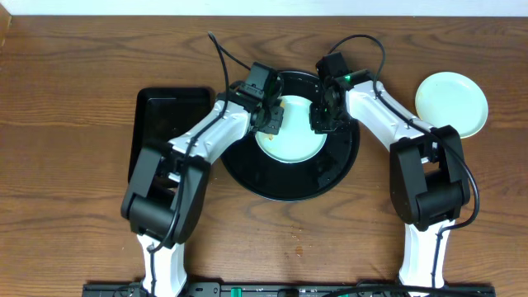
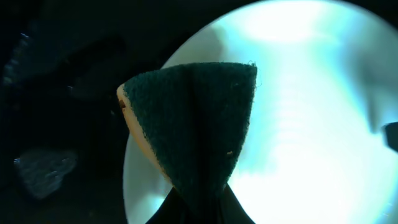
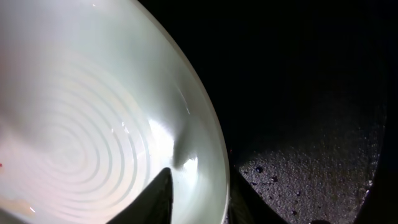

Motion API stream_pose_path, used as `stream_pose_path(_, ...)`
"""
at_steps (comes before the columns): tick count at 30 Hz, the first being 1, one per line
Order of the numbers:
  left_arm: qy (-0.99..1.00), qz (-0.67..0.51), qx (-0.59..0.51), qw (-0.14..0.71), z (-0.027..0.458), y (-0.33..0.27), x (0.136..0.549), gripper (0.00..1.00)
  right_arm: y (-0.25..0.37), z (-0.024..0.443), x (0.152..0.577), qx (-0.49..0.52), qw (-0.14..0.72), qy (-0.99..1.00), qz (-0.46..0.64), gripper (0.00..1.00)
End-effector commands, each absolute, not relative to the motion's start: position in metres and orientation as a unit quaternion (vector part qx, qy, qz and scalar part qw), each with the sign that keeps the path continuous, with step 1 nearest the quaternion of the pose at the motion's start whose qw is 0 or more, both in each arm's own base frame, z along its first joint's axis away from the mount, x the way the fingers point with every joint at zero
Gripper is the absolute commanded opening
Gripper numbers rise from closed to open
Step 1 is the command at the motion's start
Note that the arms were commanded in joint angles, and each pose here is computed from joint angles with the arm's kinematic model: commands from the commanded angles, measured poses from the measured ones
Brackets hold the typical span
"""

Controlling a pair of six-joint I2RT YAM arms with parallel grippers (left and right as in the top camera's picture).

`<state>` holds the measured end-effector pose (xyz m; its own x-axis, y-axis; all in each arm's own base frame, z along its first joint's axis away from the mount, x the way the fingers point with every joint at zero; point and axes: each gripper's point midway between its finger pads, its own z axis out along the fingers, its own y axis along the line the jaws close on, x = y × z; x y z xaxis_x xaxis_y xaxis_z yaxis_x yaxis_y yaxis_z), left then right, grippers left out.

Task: Clean dirty plates on tray and stack at the side
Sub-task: 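Scrub the second green plate with sponge while right gripper holds rim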

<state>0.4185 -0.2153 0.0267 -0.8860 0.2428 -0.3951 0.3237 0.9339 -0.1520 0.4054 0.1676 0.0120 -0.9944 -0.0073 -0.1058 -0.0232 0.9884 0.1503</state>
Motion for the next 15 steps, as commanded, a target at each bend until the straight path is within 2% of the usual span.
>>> stream_pose_path(1,0.964,-0.103,0.155,0.188,0.021,-0.216,0.424,0.07,0.167,0.012,0.407,-0.015,0.06,0.996,0.068,0.21)
stream_pose_path(10,0.966,-0.102,0.155,0.182,0.017,-0.215,0.422,0.07,0.166,-0.004,0.417,-0.015,0.097,0.993,0.068,0.08)
stream_pose_path(13,0.966,-0.102,0.155,0.182,0.017,-0.215,0.422,0.08,0.169,-0.004,0.425,-0.021,0.116,0.99,0.074,0.11)
stream_pose_path(15,0.966,-0.102,0.155,0.182,0.017,-0.215,0.422,0.08,0.171,-0.002,0.432,-0.03,0.13,0.988,0.078,0.18)
